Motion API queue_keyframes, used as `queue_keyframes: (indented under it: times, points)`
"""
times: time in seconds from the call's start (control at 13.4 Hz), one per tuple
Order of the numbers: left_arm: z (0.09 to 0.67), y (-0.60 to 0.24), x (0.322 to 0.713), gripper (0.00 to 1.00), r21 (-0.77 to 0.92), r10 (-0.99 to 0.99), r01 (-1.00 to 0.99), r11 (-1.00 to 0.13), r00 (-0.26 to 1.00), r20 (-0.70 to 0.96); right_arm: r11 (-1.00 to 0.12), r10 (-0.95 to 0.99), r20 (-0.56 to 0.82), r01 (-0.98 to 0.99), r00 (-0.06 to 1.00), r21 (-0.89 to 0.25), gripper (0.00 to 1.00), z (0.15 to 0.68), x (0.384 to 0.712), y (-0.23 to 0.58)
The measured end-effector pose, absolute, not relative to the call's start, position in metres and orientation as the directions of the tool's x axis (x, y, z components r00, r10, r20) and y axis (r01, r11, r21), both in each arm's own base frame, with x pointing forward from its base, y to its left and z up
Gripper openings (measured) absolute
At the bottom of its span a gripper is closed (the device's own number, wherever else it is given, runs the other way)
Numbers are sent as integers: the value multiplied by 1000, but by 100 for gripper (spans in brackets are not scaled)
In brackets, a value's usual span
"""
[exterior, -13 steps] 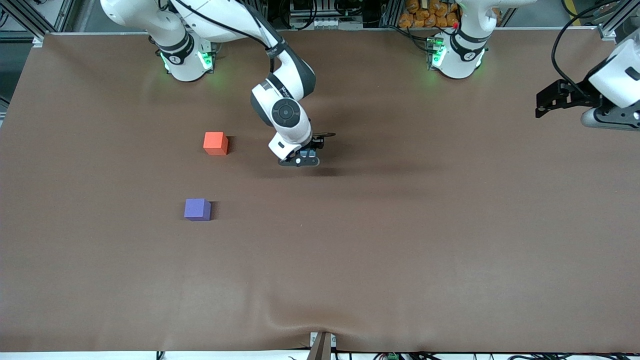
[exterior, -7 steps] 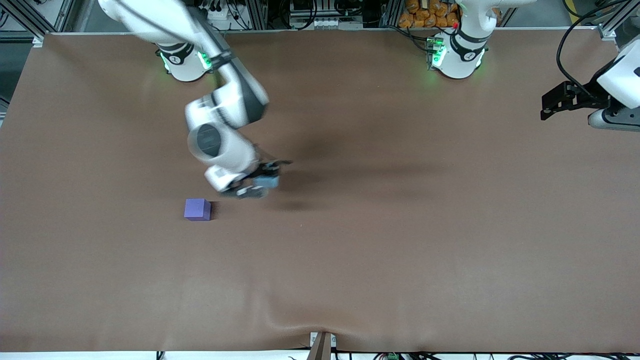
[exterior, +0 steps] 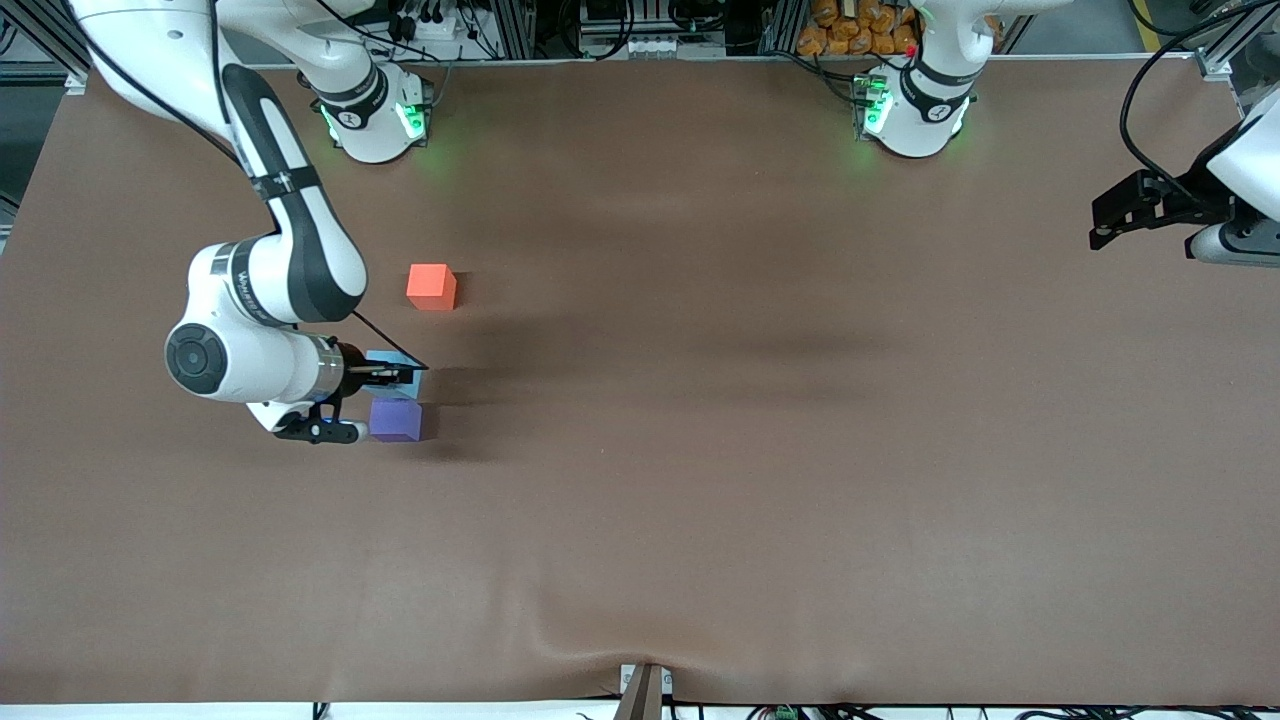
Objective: Place blue block between orange and purple blocks
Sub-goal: 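Carry the blue block with the right gripper toward the purple block, then lower the blue block between orange and purple blocks, open the right gripper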
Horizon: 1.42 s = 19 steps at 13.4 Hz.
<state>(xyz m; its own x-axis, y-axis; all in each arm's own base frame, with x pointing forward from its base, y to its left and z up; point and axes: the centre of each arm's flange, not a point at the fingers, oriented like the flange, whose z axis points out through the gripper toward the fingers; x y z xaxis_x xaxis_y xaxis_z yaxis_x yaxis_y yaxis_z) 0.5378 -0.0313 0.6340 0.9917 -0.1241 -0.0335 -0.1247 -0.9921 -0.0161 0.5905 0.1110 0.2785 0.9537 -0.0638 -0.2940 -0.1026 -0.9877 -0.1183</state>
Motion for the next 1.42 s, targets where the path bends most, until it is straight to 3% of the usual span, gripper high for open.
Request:
queue_keyframes:
  times: [0.45, 1.27, 1.34, 1.42]
  points:
    - [630, -33, 540, 100, -16, -127, -127, -992, 991, -38, -993, -40, -361, -76, 932, -86, 59, 240, 560, 118]
    - [629, -33, 541, 100, -15, -127, -127, -992, 991, -41, -996, -45, -279, -64, 959, -58, 59, 192, 533, 120]
    - [629, -32, 541, 100, -15, -126, -127, -992, 991, -41, -996, -46, -281, -65, 959, -57, 63, 192, 533, 120]
    - [629, -32, 541, 100, -15, -125, -126, -992, 991, -41, -996, -44, -285, -63, 958, -57, 74, 190, 532, 121]
